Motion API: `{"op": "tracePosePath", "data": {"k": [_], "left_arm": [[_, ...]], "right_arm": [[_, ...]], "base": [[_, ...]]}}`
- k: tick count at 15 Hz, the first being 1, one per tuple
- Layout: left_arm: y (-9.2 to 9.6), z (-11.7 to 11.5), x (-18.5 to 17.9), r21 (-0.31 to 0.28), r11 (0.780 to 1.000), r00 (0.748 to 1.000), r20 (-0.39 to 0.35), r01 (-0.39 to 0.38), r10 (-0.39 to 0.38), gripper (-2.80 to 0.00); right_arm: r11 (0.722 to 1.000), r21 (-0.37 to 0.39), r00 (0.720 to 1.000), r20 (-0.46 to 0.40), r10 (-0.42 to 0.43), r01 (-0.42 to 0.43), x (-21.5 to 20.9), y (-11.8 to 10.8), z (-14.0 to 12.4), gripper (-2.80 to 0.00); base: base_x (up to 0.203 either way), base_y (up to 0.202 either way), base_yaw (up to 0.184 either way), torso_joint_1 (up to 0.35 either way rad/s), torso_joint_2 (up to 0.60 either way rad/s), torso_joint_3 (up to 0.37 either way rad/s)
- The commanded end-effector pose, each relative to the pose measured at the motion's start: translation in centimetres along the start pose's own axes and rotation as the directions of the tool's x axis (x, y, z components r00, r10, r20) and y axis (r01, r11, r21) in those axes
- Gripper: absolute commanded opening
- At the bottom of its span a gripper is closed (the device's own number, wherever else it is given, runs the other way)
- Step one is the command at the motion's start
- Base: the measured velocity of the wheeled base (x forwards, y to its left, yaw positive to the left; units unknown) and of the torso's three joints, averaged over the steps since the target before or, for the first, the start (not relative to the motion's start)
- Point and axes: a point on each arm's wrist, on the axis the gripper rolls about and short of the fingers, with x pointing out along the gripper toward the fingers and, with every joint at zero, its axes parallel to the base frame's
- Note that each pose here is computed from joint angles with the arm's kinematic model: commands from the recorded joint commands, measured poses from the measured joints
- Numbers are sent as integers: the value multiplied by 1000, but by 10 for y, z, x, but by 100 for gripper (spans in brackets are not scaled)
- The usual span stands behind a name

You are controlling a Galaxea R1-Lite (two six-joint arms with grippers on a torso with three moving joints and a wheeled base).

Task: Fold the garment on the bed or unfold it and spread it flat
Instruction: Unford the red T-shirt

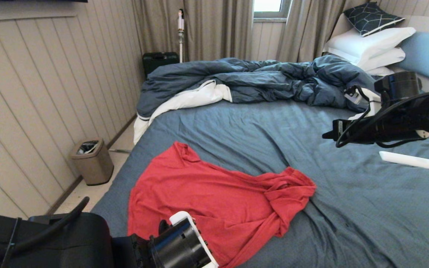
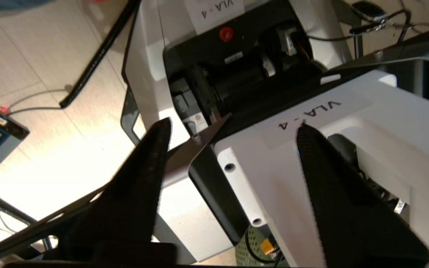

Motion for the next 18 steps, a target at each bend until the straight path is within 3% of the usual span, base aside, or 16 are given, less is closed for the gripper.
{"op": "tracePosePath", "data": {"k": [1, 3, 5, 6, 7, 11, 15, 18], "left_arm": [[2, 6, -9, -22, 1000, 999, 47, 5, -4, 0], [16, 27, -18, -95, 995, 993, 119, -6, 18, 0], [23, 44, -24, -121, 993, 986, 168, -4, 24, 0], [35, 63, -26, -161, 987, 979, 202, -6, 39, -224], [48, 83, -24, -200, 980, 972, 225, -15, 61, -280], [70, 139, 10, -242, 969, 966, 234, -51, 109, -280], [115, 187, 18, -288, 956, 915, 371, -51, 160, -280], [141, 201, 20, -323, 945, 890, 411, -59, 196, -280]], "right_arm": [[1000, 1, 1000, -2, 2, -2, 0, 0, 0, -280], [1000, 1, 1000, -6, 7, -7, 0, 2, -1, -280], [1000, -7, 1000, -16, 19, -19, 1, 6, -4, -280], [1000, -12, 999, -24, 26, -26, 2, 10, -6, -280], [999, -13, 999, -28, 30, -31, 2, 13, -7, -280], [999, -14, 999, -28, 31, -32, 2, 13, -7, -280], [999, -14, 999, -27, 32, -32, 3, 13, -7, -280], [999, -16, 998, -44, 40, -41, 6, 16, -10, -280]], "base": [[0, 0, 0, 0, 0, 0], [0, 0, 0, 0, 0, 0], [0, 0, 0, 0, 0, 0], [0, 0, 0, 0, 0, 0], [0, 0, 0, 0, 0, 0], [0, 0, 0, 0, 0, 0], [0, 0, 0, 0, 0, 0], [0, 0, 0, 0, 0, 0]]}}
